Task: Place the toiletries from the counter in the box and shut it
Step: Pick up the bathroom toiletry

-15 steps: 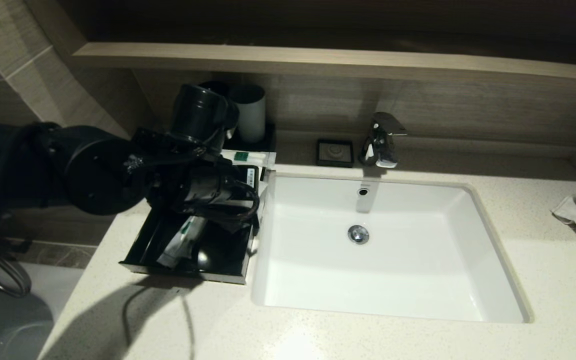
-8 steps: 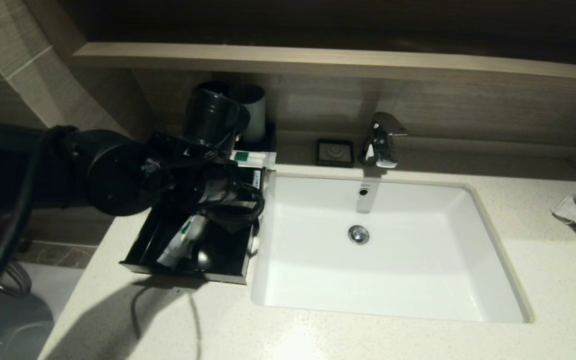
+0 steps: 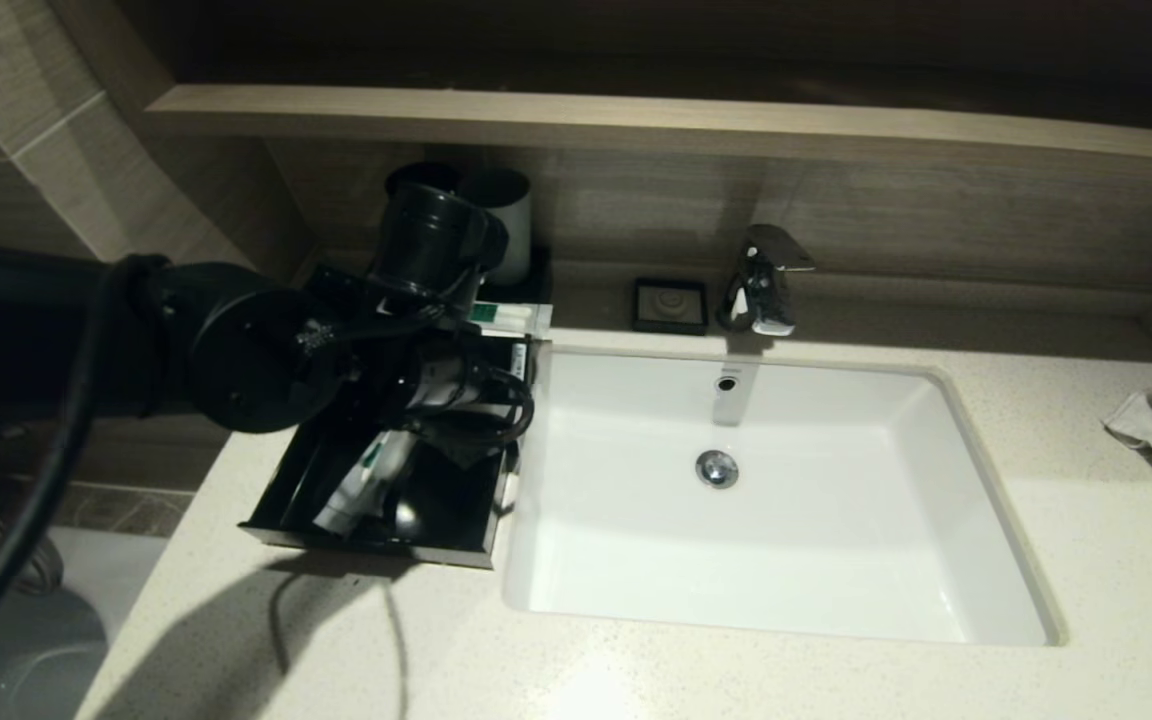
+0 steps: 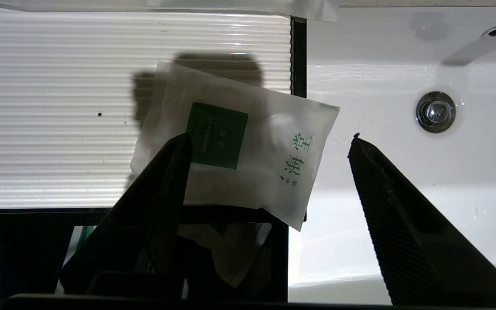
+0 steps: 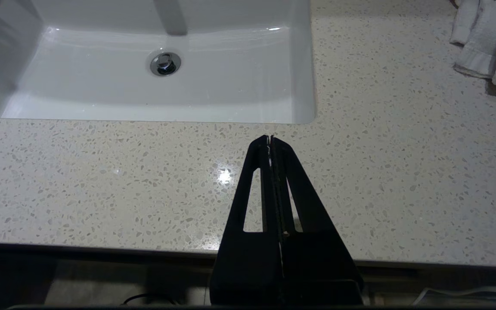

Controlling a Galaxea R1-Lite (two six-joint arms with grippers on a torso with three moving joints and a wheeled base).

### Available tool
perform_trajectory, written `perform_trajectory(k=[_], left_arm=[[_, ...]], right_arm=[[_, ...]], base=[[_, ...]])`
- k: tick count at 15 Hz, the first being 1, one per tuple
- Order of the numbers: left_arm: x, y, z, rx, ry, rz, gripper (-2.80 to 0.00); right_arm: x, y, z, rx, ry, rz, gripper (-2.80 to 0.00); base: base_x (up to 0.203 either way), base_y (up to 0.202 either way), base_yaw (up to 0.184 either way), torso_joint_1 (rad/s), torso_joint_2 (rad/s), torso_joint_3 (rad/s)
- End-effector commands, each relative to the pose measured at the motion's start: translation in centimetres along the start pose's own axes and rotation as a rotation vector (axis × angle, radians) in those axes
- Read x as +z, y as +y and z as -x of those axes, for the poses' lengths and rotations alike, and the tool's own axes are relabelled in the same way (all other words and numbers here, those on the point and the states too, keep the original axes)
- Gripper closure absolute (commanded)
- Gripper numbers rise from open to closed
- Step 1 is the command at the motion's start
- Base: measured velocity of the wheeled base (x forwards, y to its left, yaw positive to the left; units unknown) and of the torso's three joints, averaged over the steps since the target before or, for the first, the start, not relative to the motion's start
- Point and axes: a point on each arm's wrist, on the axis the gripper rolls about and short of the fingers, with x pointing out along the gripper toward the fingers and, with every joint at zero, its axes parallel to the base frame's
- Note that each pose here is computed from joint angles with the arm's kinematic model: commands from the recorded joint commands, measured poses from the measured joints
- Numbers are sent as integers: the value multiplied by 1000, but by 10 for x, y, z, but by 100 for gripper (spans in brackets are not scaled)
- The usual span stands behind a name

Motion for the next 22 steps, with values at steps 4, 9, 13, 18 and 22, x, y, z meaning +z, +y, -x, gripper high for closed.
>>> perform_trajectory(k=[4,9,13,18,22], left_arm=[[-4,0,-4,16,15,-7,-280],[-7,-1,-8,21,28,-13,-280],[-8,-1,-9,22,33,-27,-280],[-7,0,-8,26,22,-23,0],[-7,0,-7,26,23,-24,0]], right_arm=[[0,0,0,0,2,-1,0],[0,0,0,0,2,-1,0],[0,0,0,0,2,-1,0],[0,0,0,0,2,-1,0],[0,0,0,0,2,-1,0]], base=[[0,0,0,0,0,0],[0,0,0,0,0,0],[0,0,0,0,0,0],[0,0,0,0,0,0],[0,0,0,0,0,0]])
